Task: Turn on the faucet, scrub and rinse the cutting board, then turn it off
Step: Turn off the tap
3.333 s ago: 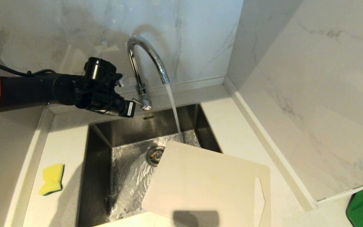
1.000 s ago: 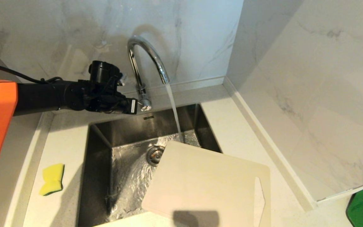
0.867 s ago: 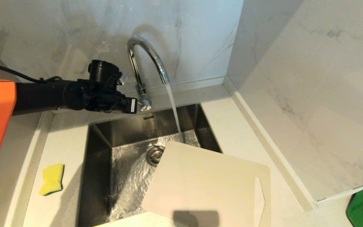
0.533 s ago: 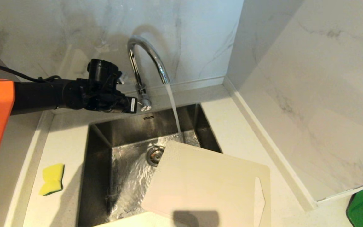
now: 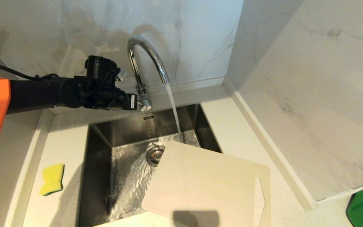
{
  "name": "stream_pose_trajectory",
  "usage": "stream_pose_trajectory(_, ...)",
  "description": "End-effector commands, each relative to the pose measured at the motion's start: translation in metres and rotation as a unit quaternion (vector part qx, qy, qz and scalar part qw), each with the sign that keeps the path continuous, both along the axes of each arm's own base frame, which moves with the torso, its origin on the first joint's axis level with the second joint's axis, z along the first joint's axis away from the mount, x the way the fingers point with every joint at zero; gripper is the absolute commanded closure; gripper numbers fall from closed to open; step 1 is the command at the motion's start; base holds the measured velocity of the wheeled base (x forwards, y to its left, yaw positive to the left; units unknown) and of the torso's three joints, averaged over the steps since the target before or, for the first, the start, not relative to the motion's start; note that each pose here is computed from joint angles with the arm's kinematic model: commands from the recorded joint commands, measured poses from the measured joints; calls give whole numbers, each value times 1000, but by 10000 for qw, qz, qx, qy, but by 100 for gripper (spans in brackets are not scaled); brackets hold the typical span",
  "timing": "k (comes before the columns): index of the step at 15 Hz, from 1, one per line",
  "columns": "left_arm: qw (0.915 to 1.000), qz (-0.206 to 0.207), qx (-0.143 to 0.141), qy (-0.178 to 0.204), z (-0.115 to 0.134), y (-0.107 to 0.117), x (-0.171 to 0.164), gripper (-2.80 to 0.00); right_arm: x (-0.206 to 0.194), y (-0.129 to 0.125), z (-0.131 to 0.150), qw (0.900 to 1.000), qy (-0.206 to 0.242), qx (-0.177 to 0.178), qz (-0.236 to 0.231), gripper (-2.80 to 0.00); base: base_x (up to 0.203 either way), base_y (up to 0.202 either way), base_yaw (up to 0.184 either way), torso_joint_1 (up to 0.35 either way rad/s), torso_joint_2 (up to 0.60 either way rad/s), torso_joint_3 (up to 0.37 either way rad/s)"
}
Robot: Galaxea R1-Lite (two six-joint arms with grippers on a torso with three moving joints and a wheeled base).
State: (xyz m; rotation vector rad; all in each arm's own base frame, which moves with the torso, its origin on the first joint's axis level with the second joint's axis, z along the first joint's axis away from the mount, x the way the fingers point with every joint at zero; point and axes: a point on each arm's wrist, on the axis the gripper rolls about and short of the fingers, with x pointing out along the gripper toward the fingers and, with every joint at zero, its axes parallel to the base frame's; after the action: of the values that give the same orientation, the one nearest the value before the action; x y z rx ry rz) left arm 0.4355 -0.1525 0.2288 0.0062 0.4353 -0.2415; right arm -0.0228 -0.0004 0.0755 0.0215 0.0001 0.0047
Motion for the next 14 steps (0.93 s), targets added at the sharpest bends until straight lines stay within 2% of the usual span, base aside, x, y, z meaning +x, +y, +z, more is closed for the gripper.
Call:
stream_pose_trajectory(1,10000,9,-22,-69,0,-1,2,0,0,0,0,10000,0,1,0,0,0,0,0,0,0,0)
stream_pose_trajectory(12,9994,30,-78,-341,-6,-3,12,0,0,0,0,10000,0,1,-5,0,0,0,0,0,0,0)
stream_pose_trajectory(14,9985,26,-126,-541,-3,-4,13,0,0,0,0,10000,0,6,0,0,0,0,0,0,0,0)
